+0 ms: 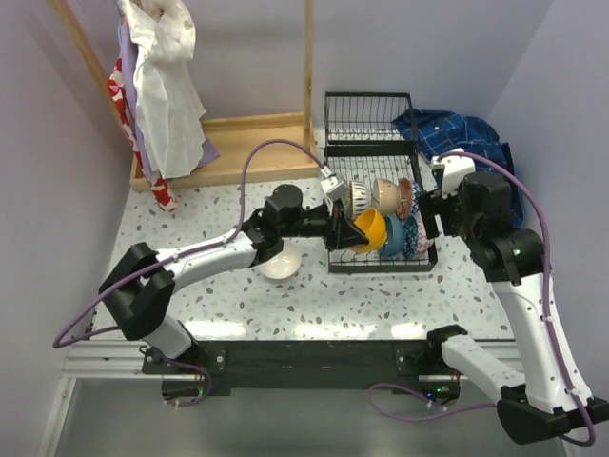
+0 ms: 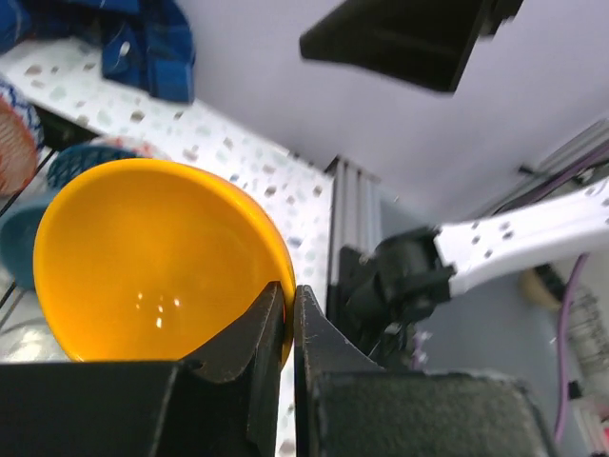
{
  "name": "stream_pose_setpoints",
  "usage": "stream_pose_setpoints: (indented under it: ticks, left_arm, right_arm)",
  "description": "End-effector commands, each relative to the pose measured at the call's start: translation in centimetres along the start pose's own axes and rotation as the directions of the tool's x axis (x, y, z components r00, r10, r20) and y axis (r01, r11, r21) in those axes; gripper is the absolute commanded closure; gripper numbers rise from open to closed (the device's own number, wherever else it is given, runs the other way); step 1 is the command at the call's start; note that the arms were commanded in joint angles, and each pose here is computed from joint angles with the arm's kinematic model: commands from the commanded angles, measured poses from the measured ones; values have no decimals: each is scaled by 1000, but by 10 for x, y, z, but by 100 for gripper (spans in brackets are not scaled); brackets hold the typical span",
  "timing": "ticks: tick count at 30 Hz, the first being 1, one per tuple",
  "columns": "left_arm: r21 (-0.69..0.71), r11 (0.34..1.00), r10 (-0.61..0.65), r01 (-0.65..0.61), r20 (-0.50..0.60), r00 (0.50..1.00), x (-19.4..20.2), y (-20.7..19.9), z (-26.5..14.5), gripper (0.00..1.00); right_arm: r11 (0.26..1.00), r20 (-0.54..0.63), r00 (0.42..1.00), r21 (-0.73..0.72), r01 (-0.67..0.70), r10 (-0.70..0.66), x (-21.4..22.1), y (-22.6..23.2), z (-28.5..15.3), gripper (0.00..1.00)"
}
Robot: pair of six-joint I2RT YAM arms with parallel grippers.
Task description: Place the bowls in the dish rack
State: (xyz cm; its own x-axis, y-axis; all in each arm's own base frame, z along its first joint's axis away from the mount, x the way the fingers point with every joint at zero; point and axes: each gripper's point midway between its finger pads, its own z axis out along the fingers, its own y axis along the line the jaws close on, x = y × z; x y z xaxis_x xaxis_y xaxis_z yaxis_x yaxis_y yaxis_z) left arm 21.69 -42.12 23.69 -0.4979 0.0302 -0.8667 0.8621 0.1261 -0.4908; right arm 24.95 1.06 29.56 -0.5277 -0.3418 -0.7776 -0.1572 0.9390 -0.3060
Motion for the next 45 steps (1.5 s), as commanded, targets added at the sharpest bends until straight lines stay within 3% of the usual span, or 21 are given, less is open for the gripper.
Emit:
stream_pose_setpoints:
  ticks: [1, 4, 8, 13, 19, 23, 34, 45]
  left_arm:
    - [182, 979, -142, 94, 271, 952, -67, -25, 7, 100]
    - [157, 959, -273, 236, 287, 918, -69, 3, 16, 100]
    - [139, 875, -483, 463, 283, 828, -57, 37, 27, 100]
    - [143, 805, -589, 576, 308, 747, -48, 52, 32, 100]
    - [106, 639, -752, 762, 296, 589, -16, 69, 45, 100]
    - [86, 558, -806, 825, 292, 515, 1, 74, 57, 100]
    - [49, 448, -858, 893, 306, 413, 32, 96, 60, 100]
    - [32, 467, -836, 884, 342, 429, 46, 127, 41, 100]
  right_arm:
    - [999, 2, 1000, 48, 18, -19, -13, -15, -1, 13]
    - [998, -16, 1000, 60, 14, -13, -12, -19, 5, 13]
    - [997, -43, 999, 70, 19, -16, -9, -23, 12, 14]
    - [997, -74, 997, 73, 25, -19, -5, -25, 19, 14]
    - [997, -104, 994, 65, 32, -25, -1, -25, 23, 15]
    - [998, -114, 993, 57, 35, -29, 0, -23, 27, 16]
    - [999, -152, 988, 23, 30, -26, 11, -14, 39, 16]
    - [999, -173, 984, 10, 31, -29, 14, -10, 47, 17]
